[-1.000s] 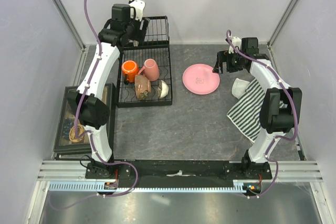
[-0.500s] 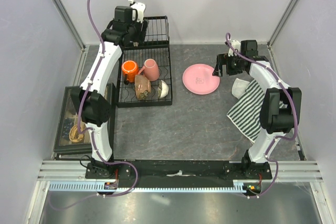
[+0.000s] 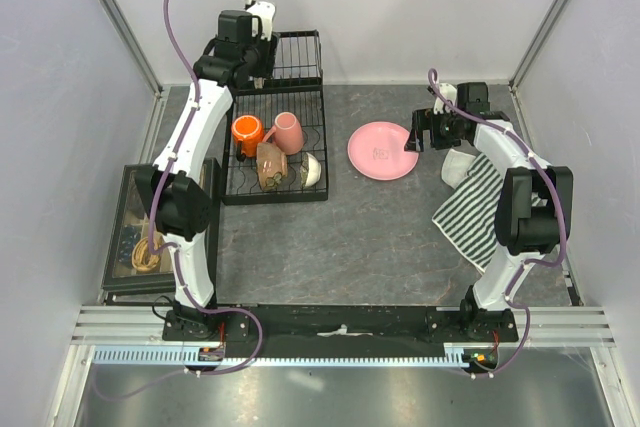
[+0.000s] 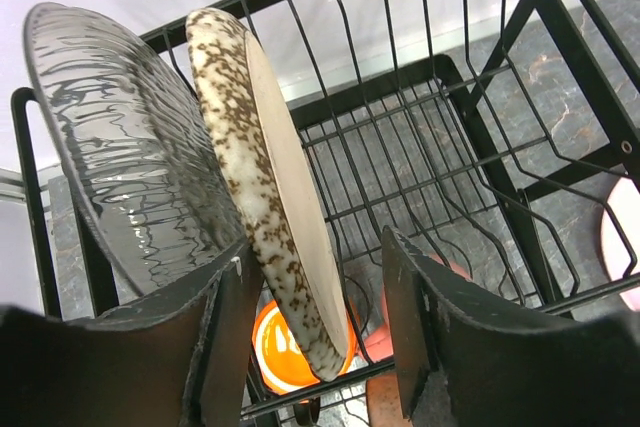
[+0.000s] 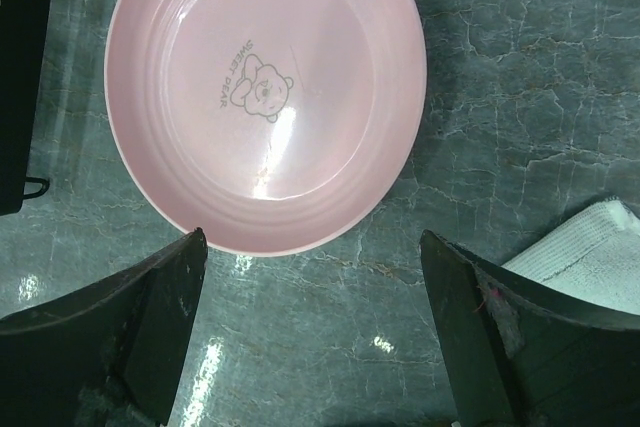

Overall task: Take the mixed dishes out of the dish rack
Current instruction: Pick up the plate from the dish rack.

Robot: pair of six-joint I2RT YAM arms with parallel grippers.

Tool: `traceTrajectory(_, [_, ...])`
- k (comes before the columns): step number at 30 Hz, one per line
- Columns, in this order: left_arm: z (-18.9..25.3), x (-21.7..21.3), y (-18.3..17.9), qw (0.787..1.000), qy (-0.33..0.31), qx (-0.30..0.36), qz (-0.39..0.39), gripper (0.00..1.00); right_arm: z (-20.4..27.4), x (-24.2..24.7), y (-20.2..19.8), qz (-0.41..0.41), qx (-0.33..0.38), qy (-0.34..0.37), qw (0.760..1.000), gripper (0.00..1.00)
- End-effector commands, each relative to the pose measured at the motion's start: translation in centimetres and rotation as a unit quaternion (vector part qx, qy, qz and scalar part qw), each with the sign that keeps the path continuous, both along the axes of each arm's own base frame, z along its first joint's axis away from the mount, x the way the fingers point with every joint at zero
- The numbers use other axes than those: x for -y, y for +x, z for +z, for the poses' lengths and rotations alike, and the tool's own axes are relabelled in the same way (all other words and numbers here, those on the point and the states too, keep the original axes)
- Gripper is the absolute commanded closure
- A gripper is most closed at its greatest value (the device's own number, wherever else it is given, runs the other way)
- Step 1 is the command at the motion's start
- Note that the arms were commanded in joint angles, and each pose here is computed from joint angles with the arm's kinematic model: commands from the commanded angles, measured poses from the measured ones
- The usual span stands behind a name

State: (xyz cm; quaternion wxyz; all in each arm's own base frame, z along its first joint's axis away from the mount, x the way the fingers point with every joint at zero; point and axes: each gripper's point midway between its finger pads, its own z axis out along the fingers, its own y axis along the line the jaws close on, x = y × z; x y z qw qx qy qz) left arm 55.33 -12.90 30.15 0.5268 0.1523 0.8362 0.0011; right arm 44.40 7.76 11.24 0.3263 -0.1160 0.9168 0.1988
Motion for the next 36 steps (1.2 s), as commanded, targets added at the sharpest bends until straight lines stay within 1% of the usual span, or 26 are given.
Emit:
traceTrajectory(1, [1.4, -0.2, 1.3, 0.999, -0.024, 0.030, 0.022, 0.44, 2.1, -0.3, 0.2, 0.011, 0.037, 0.003, 0.999, 0.05])
traceTrajectory(8, [0.9, -0.5, 1.8, 0.998, -0.029, 0.033, 0.039, 0.51, 2.0, -0.3, 0.1, 0.011, 0.036, 0.002, 0.999, 0.06])
traceTrajectory(17, [-0.1, -1.0, 2.4, 0.998, -0.024, 0.032, 0.054, 0.55, 1.5, -0.1, -0.1, 0.010, 0.033, -0.001, 0.999, 0.06])
traceTrajectory(22, [0.2, -1.4, 2.5, 0.997, -0.033, 0.037, 0.063, 0.58, 1.1, -0.1, -0.2, 0.010, 0.029, -0.002, 1.000, 0.06])
traceTrajectory(25, [0.3, -1.4, 2.5, 0.997, -0.034, 0.040, 0.064, 0.62, 0.9, -0.1, -0.2, 0.010, 0.025, -0.002, 1.000, 0.07])
traceTrajectory(26, [0.5, -1.4, 2.5, 0.996, -0.035, 0.042, 0.065, 0.65, 0.9, -0.1, -0.3, 0.010, 0.025, -0.002, 1.000, 0.07])
traceTrajectory(29, [0.4, -1.4, 2.4, 0.996, -0.039, 0.041, 0.065, 0.70, 0.7, -0.1, -0.3, 0.009, 0.025, -0.002, 1.000, 0.07])
traceTrajectory(31, [0.5, -1.2, 2.2, 0.997, -0.040, 0.041, 0.060, 0.71, 0.5, 0.0, -0.3, 0.009, 0.022, -0.003, 1.000, 0.07])
traceTrajectory(34, [0.9, -1.1, 2.0, 0.996, -0.046, 0.045, 0.058, 0.77, 0.4, 0.0, -0.3, 0.009, 0.022, -0.004, 1.000, 0.07])
traceTrajectory(35, [1.0, -1.1, 2.0, 0.996, -0.050, 0.044, 0.060, 0.83, 0.4, -0.1, -0.3, 0.010, 0.022, -0.004, 1.000, 0.07])
traceTrajectory(36, [1.0, -1.1, 1.9, 0.996, -0.051, 0.044, 0.060, 0.86, 0.3, 0.0, -0.4, 0.009, 0.020, -0.004, 1.000, 0.07])
